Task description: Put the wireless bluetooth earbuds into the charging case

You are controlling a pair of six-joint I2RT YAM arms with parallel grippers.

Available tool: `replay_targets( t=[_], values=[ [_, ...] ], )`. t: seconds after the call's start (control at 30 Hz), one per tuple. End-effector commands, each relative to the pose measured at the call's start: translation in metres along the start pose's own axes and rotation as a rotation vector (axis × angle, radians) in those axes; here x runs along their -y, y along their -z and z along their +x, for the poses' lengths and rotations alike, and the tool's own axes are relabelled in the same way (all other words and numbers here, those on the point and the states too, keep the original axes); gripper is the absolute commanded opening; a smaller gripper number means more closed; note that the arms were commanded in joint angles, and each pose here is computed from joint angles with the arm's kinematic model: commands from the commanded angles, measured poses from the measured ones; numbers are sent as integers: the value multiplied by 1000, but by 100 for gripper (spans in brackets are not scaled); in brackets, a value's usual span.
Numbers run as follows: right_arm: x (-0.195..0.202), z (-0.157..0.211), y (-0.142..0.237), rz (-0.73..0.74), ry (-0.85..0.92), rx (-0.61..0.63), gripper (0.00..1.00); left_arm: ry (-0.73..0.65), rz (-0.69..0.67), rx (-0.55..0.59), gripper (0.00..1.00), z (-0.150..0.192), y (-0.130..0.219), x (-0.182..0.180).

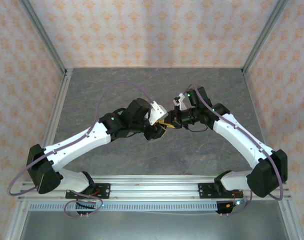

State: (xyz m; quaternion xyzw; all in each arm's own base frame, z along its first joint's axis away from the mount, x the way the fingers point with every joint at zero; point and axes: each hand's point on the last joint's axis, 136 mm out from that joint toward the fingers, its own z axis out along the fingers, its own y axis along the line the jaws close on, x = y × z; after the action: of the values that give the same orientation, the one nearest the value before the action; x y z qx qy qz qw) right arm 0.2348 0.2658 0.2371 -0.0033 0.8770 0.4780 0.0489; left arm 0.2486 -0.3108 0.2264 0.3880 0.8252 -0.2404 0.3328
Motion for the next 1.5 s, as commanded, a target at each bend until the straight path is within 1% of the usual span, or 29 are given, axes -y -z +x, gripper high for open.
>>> replay_targets(
  t=[0.0,0.07,0.13,0.3,0.43,0.53,0.63,0.77,0.83,0.9,0.97,1.07,1.1,1.2,1.3,1.47],
  values=[
    [-7,8,6,-1,-8,-16,3,-12,-26,65,39,-23,10,-2],
    [-9,8,8,-2,-2,-13,0,-7,-27,68,41,-24,10,-2],
    [-10,8,10,2,4,-3,0,3,-29,71,43,-25,11,-2],
    [-12,4,17,18,28,43,0,40,-43,108,55,-33,17,-4],
    [-12,0,21,28,50,77,0,87,-36,149,60,-40,27,-4],
    [-12,-4,23,32,64,93,0,147,-15,198,62,-48,40,-5],
    [-16,-10,30,20,93,122,0,238,24,261,64,-56,59,-10],
    [-35,-14,43,-52,167,161,0,317,97,341,65,-62,87,-10],
    [-48,-13,48,-97,217,158,0,339,161,369,65,-63,97,-5],
    [-61,-10,52,-133,270,147,0,360,265,400,64,-67,106,5],
    [-72,-6,58,-162,320,136,0,369,336,425,63,-70,112,13],
    [-89,-1,66,-206,385,124,0,376,401,437,62,-73,112,20],
    [-99,4,75,-225,419,141,0,385,414,440,62,-74,111,21],
    [-111,4,83,-251,453,172,0,438,453,466,61,-82,109,21],
    [-119,1,90,-287,461,230,0,486,492,521,61,-92,110,20],
    [-130,-4,101,-354,456,325,0,522,554,560,59,-101,110,22]
  ],
)
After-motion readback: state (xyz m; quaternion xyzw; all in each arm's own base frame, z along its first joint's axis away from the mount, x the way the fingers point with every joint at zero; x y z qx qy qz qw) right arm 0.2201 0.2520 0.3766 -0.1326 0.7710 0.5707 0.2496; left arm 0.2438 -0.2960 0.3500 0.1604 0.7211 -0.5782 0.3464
